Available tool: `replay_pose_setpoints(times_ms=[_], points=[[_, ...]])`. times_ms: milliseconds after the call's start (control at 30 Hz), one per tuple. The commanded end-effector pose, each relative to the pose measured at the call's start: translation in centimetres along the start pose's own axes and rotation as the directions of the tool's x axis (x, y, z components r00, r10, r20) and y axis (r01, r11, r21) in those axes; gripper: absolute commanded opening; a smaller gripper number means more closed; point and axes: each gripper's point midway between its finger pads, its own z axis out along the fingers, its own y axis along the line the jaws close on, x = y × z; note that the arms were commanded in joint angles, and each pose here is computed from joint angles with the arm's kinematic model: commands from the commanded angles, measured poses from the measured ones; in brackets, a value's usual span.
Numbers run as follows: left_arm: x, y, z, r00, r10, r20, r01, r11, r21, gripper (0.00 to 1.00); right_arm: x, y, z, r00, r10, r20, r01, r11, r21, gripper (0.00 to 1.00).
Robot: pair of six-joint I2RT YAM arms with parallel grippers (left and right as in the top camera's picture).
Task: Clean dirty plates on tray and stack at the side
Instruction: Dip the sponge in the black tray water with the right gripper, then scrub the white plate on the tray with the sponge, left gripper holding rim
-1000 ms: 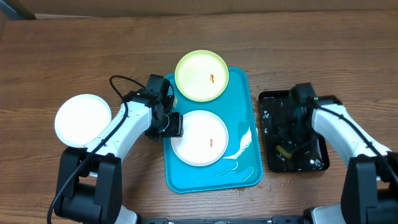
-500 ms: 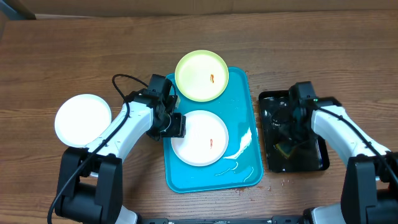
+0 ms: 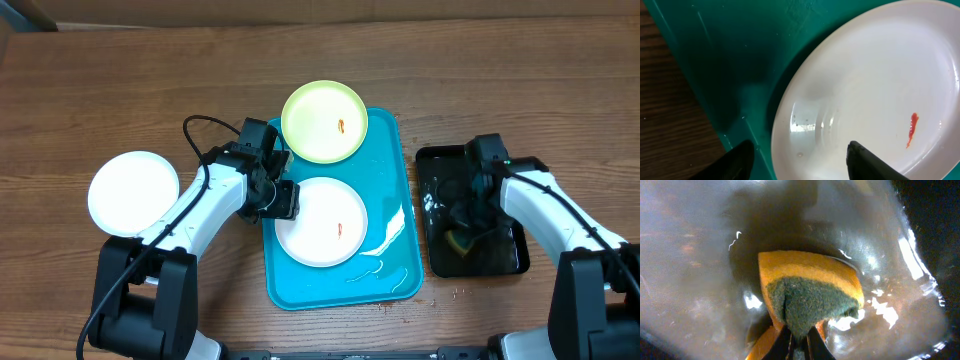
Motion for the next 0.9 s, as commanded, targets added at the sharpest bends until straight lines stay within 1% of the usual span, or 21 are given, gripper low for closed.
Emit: replay_pose_setpoints(times_ms=[0,100,133,167,267,300,333,400,467,533,667,733,867], points=[[-0.1,-0.2,0.6,0.998,0.059,-0.005,-0.059,0.998,0.001,0.56,-2.2,1.8,-2.5,0.996,-0.064,0.056,0.067,0.996,-0.054,0.04],[0.1,-0.1,1.6,0.998,0.061,-0.03,-0.061,0.998,0.0,0.54,-2.9,2.7,-4.2,0.992,-0.106,0.064,0.112,0.99,-0.086,0.04],[0.2,-0.1,1.9,0.997,0.059,-0.041,-0.06,0.998,-0.001,0.51,-3.0,3.2,-4.9,0.989,-0.134,0.065,0.14,0.984,-0.108,0.04],[0.3,0.0,2.3,0.997,0.058,-0.049,-0.059,0.998,-0.004,0.46,-3.0,3.5,-5.3,0.986,-0.151,0.066,0.158,0.98,-0.124,0.04],[0.9,0.4,3.6,0.995,0.049,-0.09,-0.05,0.999,-0.01,0.26,-2.7,5.4,-7.4,0.967,-0.242,0.084,0.255,0.941,-0.22,0.04],[1.3,0.6,4.3,0.992,0.043,-0.119,-0.044,0.999,-0.013,0.12,-2.2,6.7,-8.7,0.949,-0.299,0.102,0.316,0.904,-0.287,0.04],[1.7,0.8,4.6,0.99,0.038,-0.136,-0.041,0.999,-0.015,0.04,-1.8,7.4,-9.4,0.938,-0.328,0.114,0.347,0.881,-0.322,0.04],[2.2,0.8,5.1,0.986,0.027,-0.165,-0.029,1.0,-0.012,0.04,-0.4,9.0,-11.1,0.912,-0.385,0.14,0.408,0.823,-0.395,0.04],[2.3,0.7,5.2,0.986,0.016,-0.169,-0.017,1.0,-0.006,0.04,1.1,10.2,-12.0,0.889,-0.43,0.157,0.453,0.779,-0.433,0.04],[2.1,0.2,5.2,0.986,0.016,-0.164,-0.013,1.0,0.023,0.04,2.9,11.5,-12.4,0.86,-0.483,0.165,0.502,0.742,-0.445,0.04],[1.6,-1.2,5.2,0.989,-0.002,-0.148,0.017,0.995,0.099,0.04,6.2,14.4,-12.0,0.826,-0.539,0.168,0.549,0.7,-0.456,0.04],[1.6,-1.5,5.2,0.989,-0.008,-0.148,0.025,0.993,0.114,0.04,8.0,16.4,-11.4,0.801,-0.569,0.188,0.583,0.667,-0.463,0.04],[1.6,-1.5,5.2,0.988,-0.028,-0.15,0.045,0.993,0.111,0.04,10.0,18.9,-9.5,0.812,-0.547,0.202,0.574,0.69,-0.44,0.04]])
